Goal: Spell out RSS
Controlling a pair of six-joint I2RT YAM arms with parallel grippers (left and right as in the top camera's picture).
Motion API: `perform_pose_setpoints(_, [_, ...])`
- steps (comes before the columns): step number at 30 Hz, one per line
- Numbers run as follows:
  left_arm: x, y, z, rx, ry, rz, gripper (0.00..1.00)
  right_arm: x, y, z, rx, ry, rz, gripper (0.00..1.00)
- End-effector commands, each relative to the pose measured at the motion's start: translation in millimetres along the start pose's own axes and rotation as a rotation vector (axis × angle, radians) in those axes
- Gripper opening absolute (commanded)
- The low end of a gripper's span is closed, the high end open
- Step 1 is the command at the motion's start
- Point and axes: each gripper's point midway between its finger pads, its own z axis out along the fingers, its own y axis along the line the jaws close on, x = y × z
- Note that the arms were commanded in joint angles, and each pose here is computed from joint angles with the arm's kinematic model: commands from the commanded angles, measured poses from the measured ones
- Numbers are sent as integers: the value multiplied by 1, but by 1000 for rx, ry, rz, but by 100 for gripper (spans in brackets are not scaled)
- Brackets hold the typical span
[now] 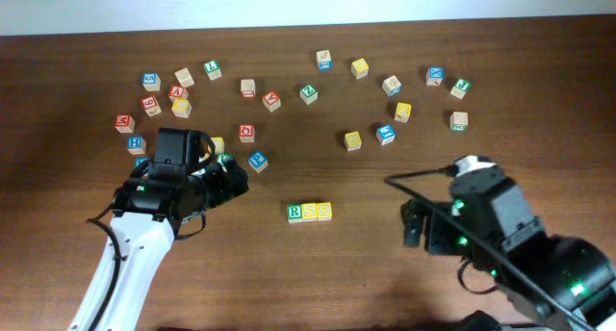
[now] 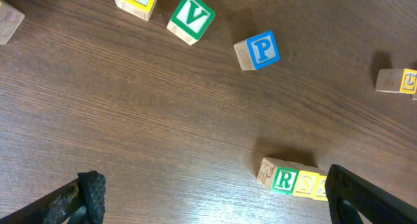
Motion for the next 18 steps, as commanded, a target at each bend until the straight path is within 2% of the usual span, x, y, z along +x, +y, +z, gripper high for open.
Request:
perform_pose_setpoints(1, [-7, -1, -6, 0, -31, 11, 99, -20, -32, -3, 58, -117, -27, 98])
perform_pose_setpoints(3, [-7, -1, -6, 0, -31, 11, 99, -25, -38, 0, 16, -183, -79, 98])
perform_pose_setpoints(4, [-7, -1, -6, 0, -31, 11, 99, -26, -51, 4, 0, -286, -76, 98])
perform_pose_setpoints(7, [-7, -1, -6, 0, -31, 11, 99, -20, -71, 27, 4, -435, -35, 98])
perform_pose_setpoints(9, [-7, -1, -6, 0, -31, 11, 99, -9, -75, 46, 1, -573, -124, 98])
perform_pose_setpoints(12, [-7, -1, -6, 0, -31, 11, 99, -8, -79, 67, -21, -770, -155, 98])
perform_pose_setpoints(18, [-7, -1, -6, 0, -31, 11, 99, -8, -81, 82, 12, -950, -289, 99])
